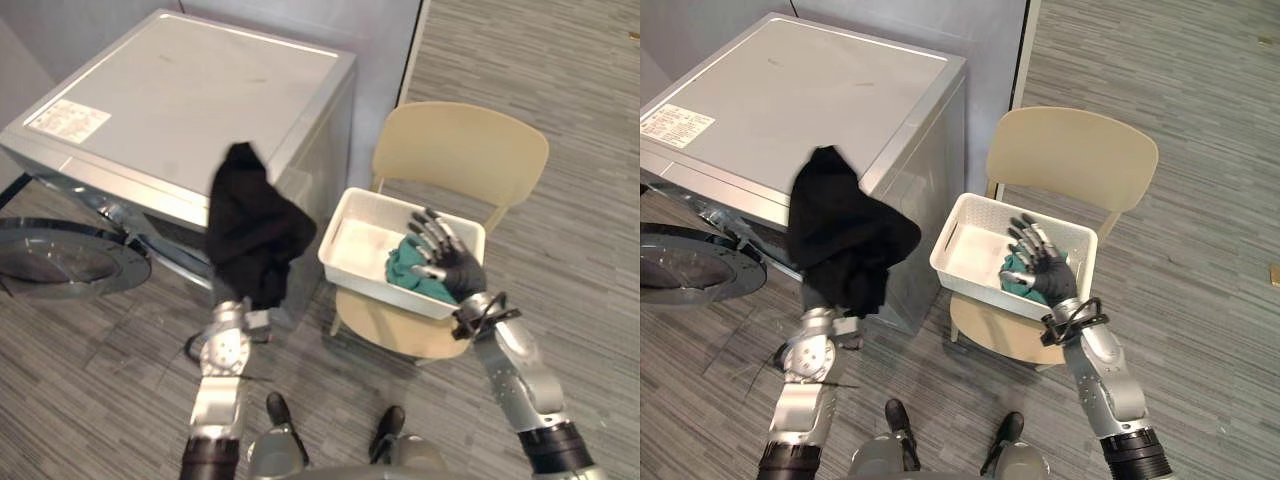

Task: Pick up the laundry basket with both hands and put the clothes into the washing machine.

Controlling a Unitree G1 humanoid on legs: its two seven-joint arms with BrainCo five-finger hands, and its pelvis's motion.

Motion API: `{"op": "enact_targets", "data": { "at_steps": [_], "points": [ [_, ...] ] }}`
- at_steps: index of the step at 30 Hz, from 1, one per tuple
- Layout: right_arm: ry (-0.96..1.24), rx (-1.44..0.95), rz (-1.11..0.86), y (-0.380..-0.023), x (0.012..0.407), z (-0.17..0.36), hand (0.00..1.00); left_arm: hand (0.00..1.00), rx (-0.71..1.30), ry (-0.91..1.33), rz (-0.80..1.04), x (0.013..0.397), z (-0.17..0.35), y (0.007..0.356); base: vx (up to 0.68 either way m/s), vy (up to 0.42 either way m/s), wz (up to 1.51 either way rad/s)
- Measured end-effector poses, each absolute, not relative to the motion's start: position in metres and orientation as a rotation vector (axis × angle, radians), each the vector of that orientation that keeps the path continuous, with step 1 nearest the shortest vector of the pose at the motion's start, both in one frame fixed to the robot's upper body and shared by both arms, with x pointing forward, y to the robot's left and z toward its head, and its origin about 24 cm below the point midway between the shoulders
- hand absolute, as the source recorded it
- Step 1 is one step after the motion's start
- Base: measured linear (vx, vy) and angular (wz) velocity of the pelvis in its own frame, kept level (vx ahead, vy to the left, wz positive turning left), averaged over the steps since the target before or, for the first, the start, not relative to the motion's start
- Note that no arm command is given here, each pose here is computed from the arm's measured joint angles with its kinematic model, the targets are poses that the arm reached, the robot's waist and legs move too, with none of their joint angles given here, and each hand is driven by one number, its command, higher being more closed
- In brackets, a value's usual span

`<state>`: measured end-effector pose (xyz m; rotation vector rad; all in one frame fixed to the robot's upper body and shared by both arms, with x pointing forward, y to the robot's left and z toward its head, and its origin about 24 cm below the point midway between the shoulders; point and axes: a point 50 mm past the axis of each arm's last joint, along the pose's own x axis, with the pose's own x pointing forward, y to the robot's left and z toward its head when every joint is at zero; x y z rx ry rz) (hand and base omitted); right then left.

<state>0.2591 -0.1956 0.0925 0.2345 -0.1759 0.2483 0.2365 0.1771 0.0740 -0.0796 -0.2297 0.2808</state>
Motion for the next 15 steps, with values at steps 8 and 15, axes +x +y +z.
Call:
{"op": "enact_targets", "data": {
  "at_steps": [8,15],
  "points": [
    [-0.106,0.16,-0.527,-0.325,0.233,0.065,0.0,1.0,-0.227,-0.219,0.49,0.214,0.066,0.204,-0.07,-0.016,1.15],
    [0.378,-0.051,-1.212,-0.382,0.106,-0.011,0.0,1.0,-0.208,-0.111,0.495,0.191,0.044,0.205,-0.02,0.164,1.37]
  ]
}}
